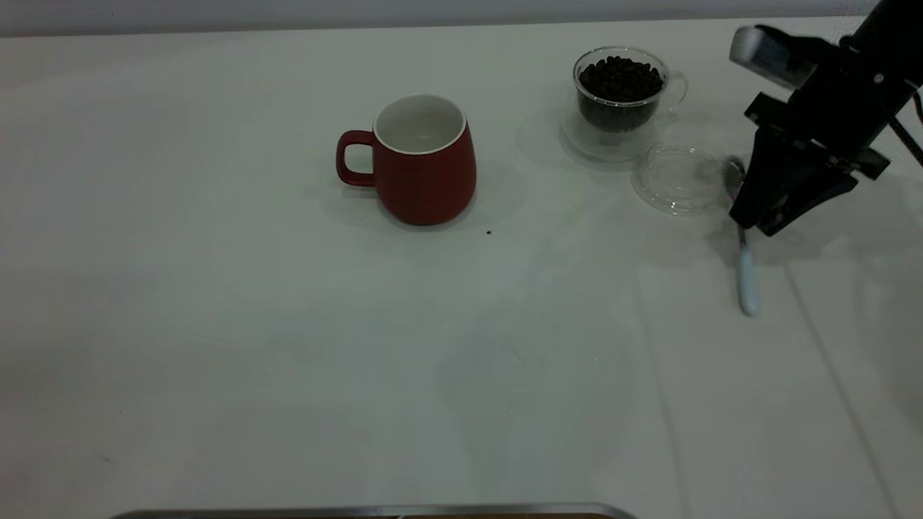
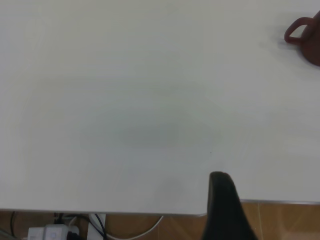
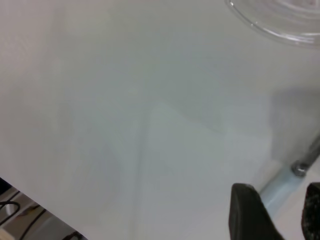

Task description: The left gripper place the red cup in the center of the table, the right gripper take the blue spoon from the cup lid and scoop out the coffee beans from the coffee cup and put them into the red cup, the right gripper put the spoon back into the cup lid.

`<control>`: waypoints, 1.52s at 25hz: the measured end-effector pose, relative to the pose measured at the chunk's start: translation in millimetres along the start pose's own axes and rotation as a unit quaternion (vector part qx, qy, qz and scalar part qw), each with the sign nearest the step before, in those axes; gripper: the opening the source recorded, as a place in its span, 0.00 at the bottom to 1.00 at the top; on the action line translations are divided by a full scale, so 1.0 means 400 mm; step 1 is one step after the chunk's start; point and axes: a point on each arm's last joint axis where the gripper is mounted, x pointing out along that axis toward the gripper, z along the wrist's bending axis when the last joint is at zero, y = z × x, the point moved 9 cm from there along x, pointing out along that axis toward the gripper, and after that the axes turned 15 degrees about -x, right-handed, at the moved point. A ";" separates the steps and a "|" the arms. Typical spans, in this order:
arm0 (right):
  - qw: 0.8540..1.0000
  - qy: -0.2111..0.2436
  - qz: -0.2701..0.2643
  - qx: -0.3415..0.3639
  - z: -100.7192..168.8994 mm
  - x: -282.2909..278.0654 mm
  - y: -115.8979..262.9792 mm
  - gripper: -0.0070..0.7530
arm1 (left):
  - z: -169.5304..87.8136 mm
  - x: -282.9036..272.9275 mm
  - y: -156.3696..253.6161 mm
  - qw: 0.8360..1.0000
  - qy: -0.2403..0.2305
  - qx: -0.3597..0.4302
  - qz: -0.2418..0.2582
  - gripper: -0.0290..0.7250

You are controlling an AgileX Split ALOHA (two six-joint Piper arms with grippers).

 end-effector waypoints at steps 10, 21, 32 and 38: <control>1.000 0.021 -0.008 -0.018 0.004 -0.046 -0.013 0.41 | 0.000 0.000 0.000 1.000 0.000 0.000 0.000 0.72; 0.997 0.046 -0.045 -0.033 0.070 -0.166 -0.062 0.41 | 0.000 0.000 0.000 1.000 0.000 0.001 0.000 0.72; 0.974 0.121 -0.136 -0.136 0.384 -0.526 -0.079 0.41 | 0.000 0.000 0.000 1.000 0.000 0.001 0.000 0.72; 0.954 0.209 -0.176 -0.124 0.500 -0.674 0.126 0.41 | 0.000 0.000 0.000 1.000 0.000 0.001 0.000 0.72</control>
